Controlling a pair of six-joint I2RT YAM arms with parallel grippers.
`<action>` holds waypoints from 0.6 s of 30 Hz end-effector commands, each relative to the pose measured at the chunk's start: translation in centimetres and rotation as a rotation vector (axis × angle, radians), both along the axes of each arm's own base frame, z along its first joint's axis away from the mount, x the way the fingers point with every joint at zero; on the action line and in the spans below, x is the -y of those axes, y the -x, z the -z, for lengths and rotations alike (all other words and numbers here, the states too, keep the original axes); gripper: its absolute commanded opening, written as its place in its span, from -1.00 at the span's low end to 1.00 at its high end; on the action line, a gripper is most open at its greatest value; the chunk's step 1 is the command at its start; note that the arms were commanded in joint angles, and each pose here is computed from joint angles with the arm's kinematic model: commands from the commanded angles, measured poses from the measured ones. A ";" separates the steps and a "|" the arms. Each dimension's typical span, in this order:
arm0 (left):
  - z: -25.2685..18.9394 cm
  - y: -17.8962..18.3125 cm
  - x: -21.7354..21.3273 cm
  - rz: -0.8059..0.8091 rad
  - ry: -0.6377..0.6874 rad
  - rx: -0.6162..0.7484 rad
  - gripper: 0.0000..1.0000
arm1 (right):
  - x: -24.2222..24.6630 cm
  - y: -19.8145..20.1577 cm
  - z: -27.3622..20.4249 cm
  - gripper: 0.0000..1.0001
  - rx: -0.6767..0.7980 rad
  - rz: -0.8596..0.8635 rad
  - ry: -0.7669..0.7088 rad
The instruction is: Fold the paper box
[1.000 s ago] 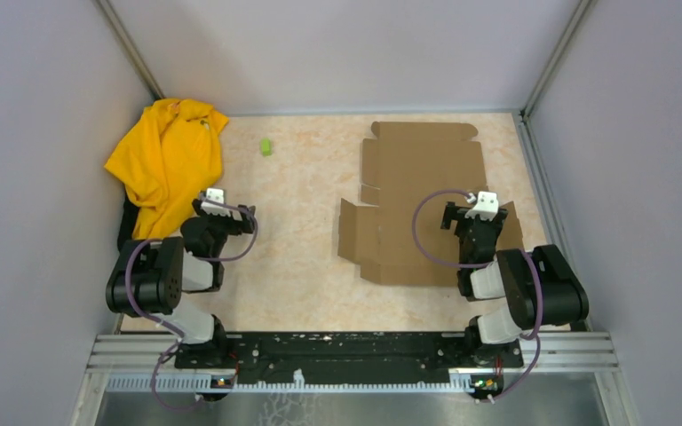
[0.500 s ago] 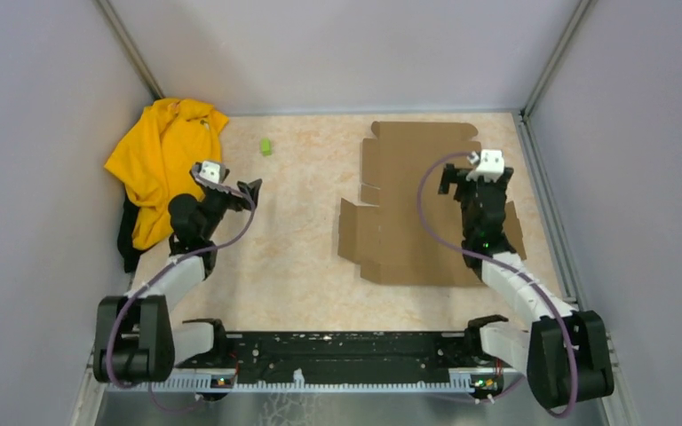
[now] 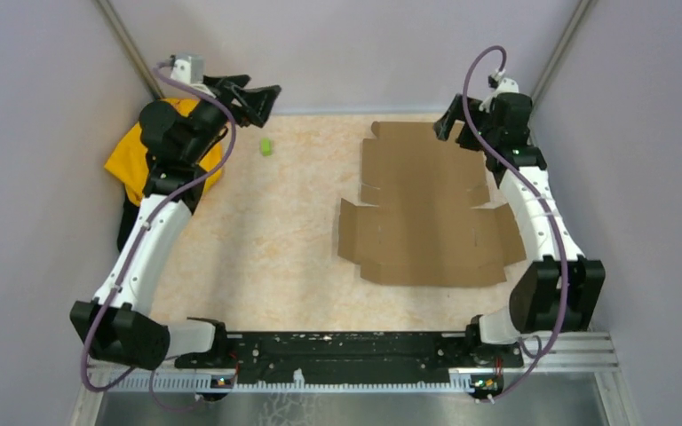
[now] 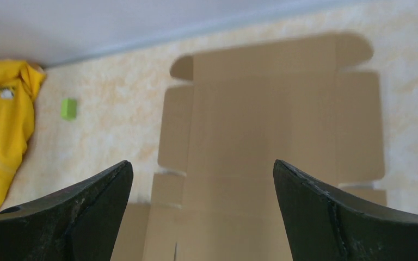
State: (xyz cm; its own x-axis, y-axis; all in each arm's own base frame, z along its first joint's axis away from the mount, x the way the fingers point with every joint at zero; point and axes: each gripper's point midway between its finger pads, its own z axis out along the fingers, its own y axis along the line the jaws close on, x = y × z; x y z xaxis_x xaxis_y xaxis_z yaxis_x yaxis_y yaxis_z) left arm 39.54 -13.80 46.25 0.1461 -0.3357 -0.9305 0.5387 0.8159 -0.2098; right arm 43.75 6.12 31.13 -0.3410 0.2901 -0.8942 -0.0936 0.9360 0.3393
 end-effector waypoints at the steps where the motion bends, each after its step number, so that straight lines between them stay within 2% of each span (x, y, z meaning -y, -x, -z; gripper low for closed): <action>1: 5.2 -0.9 5.7 0.302 0.045 -0.278 0.97 | -1.3 1.4 7.3 0.97 -0.288 -0.137 -0.146; 3: 7.6 -1.0 7.9 0.470 0.123 -0.386 0.98 | 0.0 1.6 8.6 0.97 -0.310 -0.116 -0.183; 5: 9.8 -0.3 10.9 0.743 0.183 -0.467 0.97 | 1.2 1.9 10.3 0.97 -0.357 -0.059 -0.168; 7: 11.6 1.2 13.5 1.013 0.176 -0.498 0.97 | 2.8 2.2 12.4 0.83 -0.417 0.012 -0.106; 8: 12.7 1.3 14.3 1.058 0.183 -0.515 0.97 | 3.6 2.4 13.3 0.69 -0.444 0.050 -0.074; 10: 13.8 0.2 14.5 0.982 0.183 -0.484 0.97 | 5.1 2.6 14.6 0.42 -0.477 0.114 -0.018; 11: 15.6 -1.9 14.6 0.816 0.168 -0.570 0.97 | 5.6 2.6 14.8 0.36 -0.482 0.133 0.003; 12: 17.0 -3.4 14.5 0.615 0.064 -0.609 0.97 | 5.9 2.6 14.7 0.33 -0.479 0.143 0.020; 14: 15.5 -3.3 15.5 0.296 -0.221 -0.488 0.97 | 6.6 2.4 14.0 0.32 -0.456 0.158 0.057; 15: 14.0 -2.6 16.0 0.225 -0.260 -0.427 0.98 | 7.1 2.3 13.6 0.32 -0.451 0.181 0.076; 16: 13.7 -2.0 16.3 0.225 -0.239 -0.418 0.98 | 7.7 2.4 13.3 0.32 -0.448 0.209 0.091; 18: 15.0 -2.3 15.1 0.249 -0.109 -0.503 0.97 | 8.8 2.4 13.0 0.31 -0.444 0.269 0.110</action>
